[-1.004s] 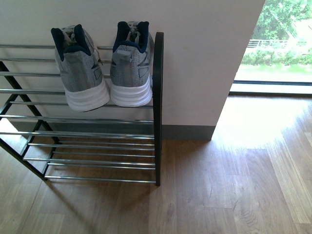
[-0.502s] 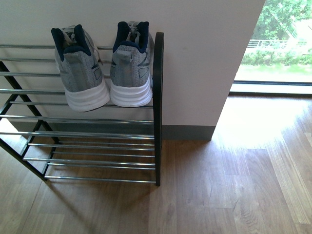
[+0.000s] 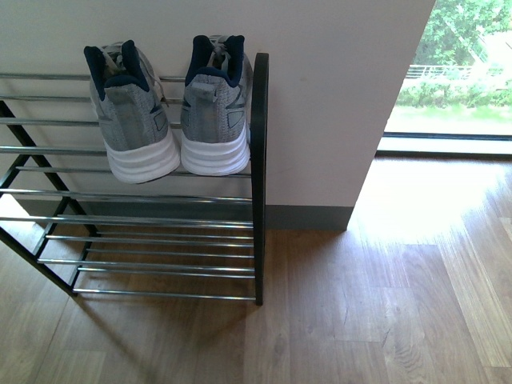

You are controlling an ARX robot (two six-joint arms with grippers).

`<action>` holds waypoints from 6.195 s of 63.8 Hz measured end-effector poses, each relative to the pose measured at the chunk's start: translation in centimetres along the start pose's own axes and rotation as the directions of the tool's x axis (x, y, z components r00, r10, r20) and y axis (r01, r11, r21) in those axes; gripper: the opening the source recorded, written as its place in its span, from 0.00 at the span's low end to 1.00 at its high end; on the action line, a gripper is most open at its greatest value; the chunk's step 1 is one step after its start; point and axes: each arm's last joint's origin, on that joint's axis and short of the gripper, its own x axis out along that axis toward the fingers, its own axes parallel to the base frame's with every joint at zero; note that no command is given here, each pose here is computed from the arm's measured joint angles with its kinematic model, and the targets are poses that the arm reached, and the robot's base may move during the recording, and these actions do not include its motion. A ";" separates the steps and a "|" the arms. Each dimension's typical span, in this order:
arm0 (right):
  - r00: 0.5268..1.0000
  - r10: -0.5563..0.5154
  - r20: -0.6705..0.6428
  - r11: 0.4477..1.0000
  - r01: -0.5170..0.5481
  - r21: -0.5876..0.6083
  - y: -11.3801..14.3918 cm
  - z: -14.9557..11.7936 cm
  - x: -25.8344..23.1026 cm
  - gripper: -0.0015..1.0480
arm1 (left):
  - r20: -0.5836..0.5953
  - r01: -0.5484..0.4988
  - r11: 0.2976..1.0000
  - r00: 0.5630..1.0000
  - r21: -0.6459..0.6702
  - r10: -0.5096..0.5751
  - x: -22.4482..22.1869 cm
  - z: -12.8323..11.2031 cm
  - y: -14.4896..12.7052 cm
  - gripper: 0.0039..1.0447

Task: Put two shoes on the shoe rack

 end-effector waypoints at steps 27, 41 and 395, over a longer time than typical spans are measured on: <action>1.000 0.000 0.000 1.000 0.000 0.000 0.0 0.0 0.0 0.91 | 0.002 -0.002 1.000 1.000 0.001 0.002 -1.6 -1.6 1.2 0.01; 1.000 0.000 0.000 1.000 0.000 0.000 0.0 0.0 0.0 0.91 | 0.005 -0.002 1.000 1.000 0.001 0.002 -2.1 -2.1 1.2 0.01; 0.707 0.312 -0.635 0.933 -0.354 0.064 15.4 -10.9 13.4 0.91 | -0.001 -0.004 1.000 1.000 0.004 0.004 -4.1 -3.0 1.2 0.91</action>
